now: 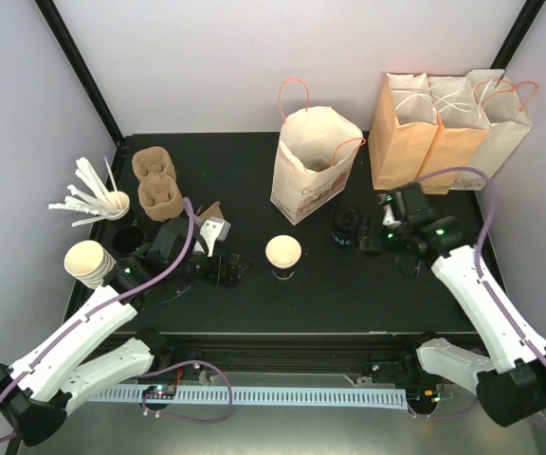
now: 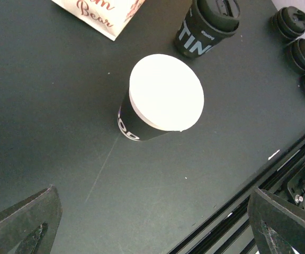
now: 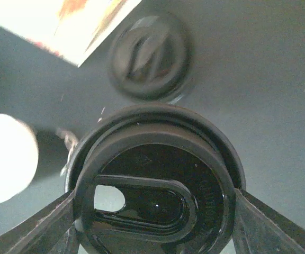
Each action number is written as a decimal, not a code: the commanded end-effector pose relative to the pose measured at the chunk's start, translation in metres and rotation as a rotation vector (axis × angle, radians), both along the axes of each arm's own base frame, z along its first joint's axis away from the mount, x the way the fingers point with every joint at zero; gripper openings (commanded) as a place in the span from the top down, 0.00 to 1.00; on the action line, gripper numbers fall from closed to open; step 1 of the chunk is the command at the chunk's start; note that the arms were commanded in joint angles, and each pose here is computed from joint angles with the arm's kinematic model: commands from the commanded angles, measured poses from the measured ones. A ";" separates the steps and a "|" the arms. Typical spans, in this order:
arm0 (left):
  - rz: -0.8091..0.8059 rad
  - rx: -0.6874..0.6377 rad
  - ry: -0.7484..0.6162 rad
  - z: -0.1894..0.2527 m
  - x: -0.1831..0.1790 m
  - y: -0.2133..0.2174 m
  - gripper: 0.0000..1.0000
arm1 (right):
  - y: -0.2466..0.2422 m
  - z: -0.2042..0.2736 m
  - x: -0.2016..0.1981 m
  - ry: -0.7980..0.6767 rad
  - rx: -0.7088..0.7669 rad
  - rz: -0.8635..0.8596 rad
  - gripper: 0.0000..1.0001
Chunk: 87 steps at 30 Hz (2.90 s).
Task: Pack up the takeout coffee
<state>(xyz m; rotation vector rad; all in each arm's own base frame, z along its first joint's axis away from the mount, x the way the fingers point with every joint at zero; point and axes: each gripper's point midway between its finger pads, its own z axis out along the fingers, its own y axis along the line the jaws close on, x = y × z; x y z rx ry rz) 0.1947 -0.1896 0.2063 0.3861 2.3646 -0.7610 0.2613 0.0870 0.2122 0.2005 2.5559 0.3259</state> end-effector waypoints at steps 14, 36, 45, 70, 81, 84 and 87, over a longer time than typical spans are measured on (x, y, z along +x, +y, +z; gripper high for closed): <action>0.128 -0.247 0.053 0.015 0.028 0.001 0.01 | 0.179 -0.010 -0.015 0.016 -0.081 0.650 0.31; 0.096 -0.342 0.257 -0.029 0.037 -0.019 0.05 | 0.214 -0.054 0.002 0.063 -0.267 0.738 0.31; 0.087 -0.364 0.275 -0.036 0.037 -0.023 0.17 | 0.226 -0.064 0.003 0.087 -0.246 0.774 0.30; 0.076 -0.357 0.360 -0.075 0.044 -0.033 0.48 | 0.232 -0.086 -0.004 0.112 -0.334 0.813 0.30; 0.083 -0.341 0.354 -0.084 0.056 -0.036 0.56 | 0.234 -0.101 -0.010 0.169 -0.345 0.845 0.28; 0.077 -0.346 0.339 -0.082 0.061 -0.038 0.56 | 0.232 -0.104 -0.013 0.192 -0.354 0.852 0.28; 0.084 -0.357 0.323 -0.079 0.066 -0.038 0.57 | 0.230 -0.108 -0.017 0.213 -0.358 0.867 0.28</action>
